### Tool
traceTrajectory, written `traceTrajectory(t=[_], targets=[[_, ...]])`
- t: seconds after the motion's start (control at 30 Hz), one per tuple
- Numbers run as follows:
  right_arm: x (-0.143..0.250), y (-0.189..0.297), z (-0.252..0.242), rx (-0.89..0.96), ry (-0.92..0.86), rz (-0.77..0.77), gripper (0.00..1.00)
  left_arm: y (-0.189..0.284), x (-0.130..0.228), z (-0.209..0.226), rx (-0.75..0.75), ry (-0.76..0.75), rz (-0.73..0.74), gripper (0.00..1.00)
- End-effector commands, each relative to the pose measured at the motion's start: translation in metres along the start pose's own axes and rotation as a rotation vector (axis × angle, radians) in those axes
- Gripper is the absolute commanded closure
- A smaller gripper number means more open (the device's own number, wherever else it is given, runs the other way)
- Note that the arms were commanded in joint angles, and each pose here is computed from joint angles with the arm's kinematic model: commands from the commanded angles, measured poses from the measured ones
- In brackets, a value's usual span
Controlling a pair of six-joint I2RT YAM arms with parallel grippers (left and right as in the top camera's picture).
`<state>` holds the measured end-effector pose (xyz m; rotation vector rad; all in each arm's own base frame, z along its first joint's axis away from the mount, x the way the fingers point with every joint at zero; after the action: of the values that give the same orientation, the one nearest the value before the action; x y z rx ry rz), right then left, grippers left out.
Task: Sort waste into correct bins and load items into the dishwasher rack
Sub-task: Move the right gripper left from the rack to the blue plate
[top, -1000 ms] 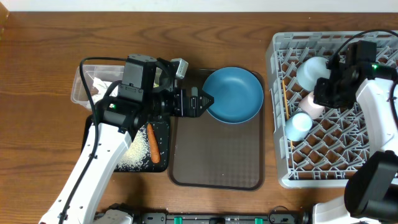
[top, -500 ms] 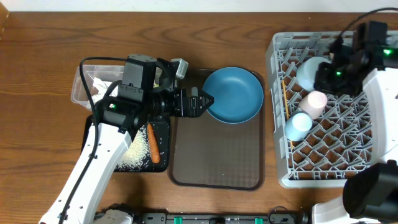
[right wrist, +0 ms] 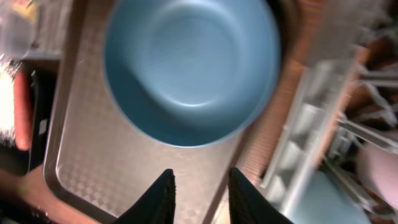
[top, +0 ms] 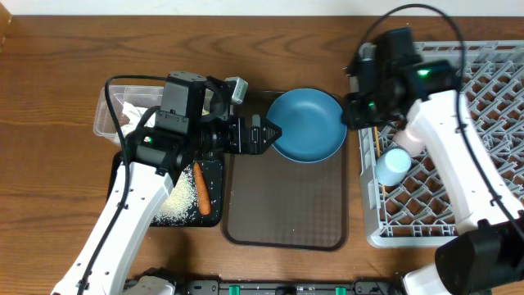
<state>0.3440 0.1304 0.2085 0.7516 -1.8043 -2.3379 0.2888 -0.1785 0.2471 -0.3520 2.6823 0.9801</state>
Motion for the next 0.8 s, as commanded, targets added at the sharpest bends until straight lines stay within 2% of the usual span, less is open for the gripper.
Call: traceTrajectory(t=[0.0, 0.37, 0.47, 0.7, 0.77], targets=[[-0.002, -0.006, 0.023, 0.004, 0.033, 0.014, 0.69, -0.002, 0.000, 0.003, -0.008, 0.002, 0.003, 0.00], [-0.005, -0.016, 0.069, -0.006, 0.059, 0.004, 0.63, -0.002, 0.000, 0.003, -0.009, 0.001, 0.002, 0.00], [-0.002, -0.017, 0.078, -0.013, 0.071, 0.013, 0.62, -0.001, -0.019, 0.000, -0.016, -0.058, -0.090, 0.00], [0.001, -0.023, 0.097, -0.030, 0.121, 0.015, 0.60, 0.027, -0.052, 0.064, -0.372, 0.022, -0.304, 0.00], [-0.001, -0.029, 0.104, -0.037, 0.149, -0.004, 0.56, 0.041, -0.057, 0.083, -0.449, 0.065, -0.341, 0.00]])
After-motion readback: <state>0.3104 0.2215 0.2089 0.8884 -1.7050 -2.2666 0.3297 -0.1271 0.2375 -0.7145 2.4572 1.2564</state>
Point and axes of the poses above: each gripper's point midway between its finger pads, its own y axis back along the fingers, its own z axis along the line the jaws close on, x = y × z, the point moved 3 cm from there along y, back along the fingers, and after that the axes turned 10 degrees about y, right-handed, at the moved point
